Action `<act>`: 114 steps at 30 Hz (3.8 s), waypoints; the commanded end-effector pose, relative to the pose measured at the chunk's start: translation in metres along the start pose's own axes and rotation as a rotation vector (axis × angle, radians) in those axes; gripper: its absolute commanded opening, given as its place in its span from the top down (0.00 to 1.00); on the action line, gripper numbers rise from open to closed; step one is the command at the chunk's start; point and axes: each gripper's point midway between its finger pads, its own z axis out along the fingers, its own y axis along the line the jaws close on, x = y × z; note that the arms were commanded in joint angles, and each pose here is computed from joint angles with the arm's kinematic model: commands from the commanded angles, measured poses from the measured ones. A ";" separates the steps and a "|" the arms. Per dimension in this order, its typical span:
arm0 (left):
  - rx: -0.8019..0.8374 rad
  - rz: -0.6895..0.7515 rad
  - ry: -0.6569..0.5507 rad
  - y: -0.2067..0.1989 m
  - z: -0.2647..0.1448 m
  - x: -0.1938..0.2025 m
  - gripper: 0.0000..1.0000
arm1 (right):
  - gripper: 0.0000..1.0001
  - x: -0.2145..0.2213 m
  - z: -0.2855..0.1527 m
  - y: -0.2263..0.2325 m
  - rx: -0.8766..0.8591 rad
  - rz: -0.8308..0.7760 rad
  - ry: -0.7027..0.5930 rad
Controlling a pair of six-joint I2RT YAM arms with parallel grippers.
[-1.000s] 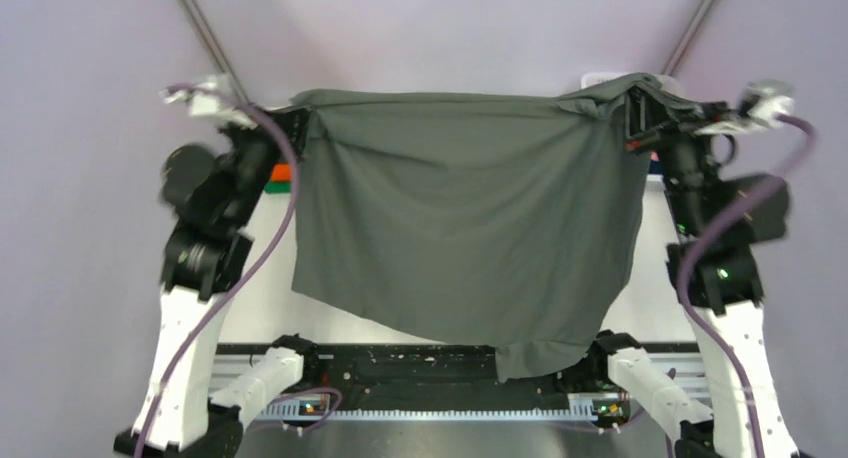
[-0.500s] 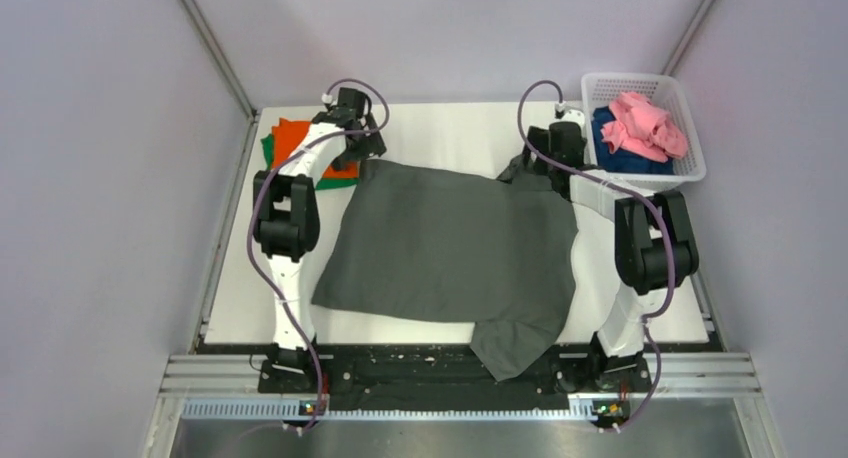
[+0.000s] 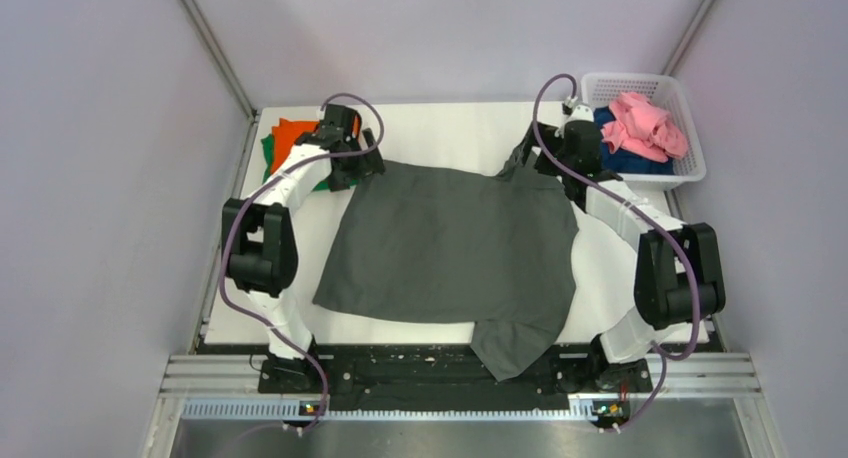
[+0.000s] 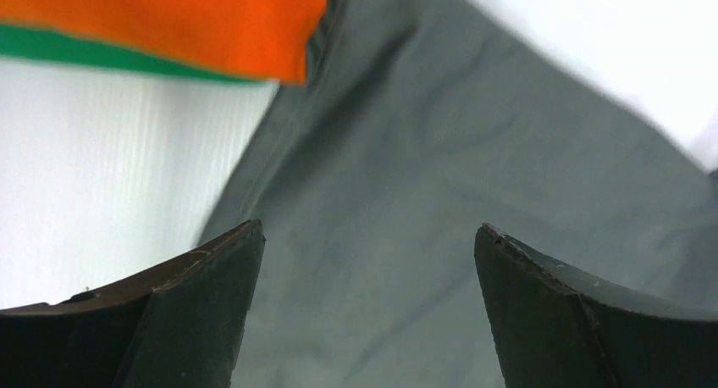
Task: Fold and stack the t-shirts
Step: Flatten out the tshirt
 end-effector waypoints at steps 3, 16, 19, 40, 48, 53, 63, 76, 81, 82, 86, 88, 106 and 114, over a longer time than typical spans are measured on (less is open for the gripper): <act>0.146 0.016 0.053 -0.022 -0.019 0.041 0.01 | 0.02 0.042 0.004 0.023 -0.129 0.035 0.146; 0.105 -0.046 0.123 -0.012 0.018 0.072 0.01 | 0.02 0.071 0.103 -0.009 0.039 0.046 0.239; 0.114 -0.067 0.147 -0.018 0.035 0.074 0.01 | 0.02 0.076 0.110 -0.023 0.101 0.060 0.251; 0.100 -0.121 0.175 -0.066 0.091 0.049 0.02 | 0.06 0.030 0.209 -0.088 0.163 0.130 0.263; 0.055 -0.104 0.070 -0.066 0.057 0.013 0.02 | 0.05 -0.030 0.214 -0.062 0.038 0.059 0.161; 0.073 -0.065 -0.028 -0.071 0.002 -0.005 0.01 | 0.04 -0.077 0.161 -0.037 0.004 -0.036 0.112; -0.090 -0.139 -0.034 0.014 -0.065 0.057 0.01 | 0.02 0.019 0.022 -0.021 0.166 -0.067 0.259; -0.241 -0.225 0.083 0.094 -0.088 0.138 0.01 | 0.02 0.166 -0.060 -0.065 0.345 0.041 0.537; -0.262 -0.273 0.122 0.106 -0.084 0.156 0.01 | 0.01 0.161 -0.032 -0.091 0.459 -0.025 0.524; -0.269 -0.283 0.126 0.108 -0.084 0.159 0.01 | 0.01 0.154 -0.025 -0.095 0.469 -0.031 0.509; -0.273 -0.307 0.131 0.113 -0.084 0.167 0.06 | 0.01 0.126 -0.004 -0.096 0.452 -0.045 0.454; -0.262 -0.318 0.142 0.112 -0.084 0.171 0.10 | 0.01 0.115 -0.002 -0.083 0.402 -0.035 0.437; -0.268 -0.370 0.213 0.121 -0.054 0.220 0.50 | 0.01 0.118 -0.133 -0.056 0.339 -0.074 0.429; -0.280 -0.335 0.270 0.114 -0.041 0.238 0.66 | 0.02 0.129 -0.177 -0.062 0.345 -0.089 0.476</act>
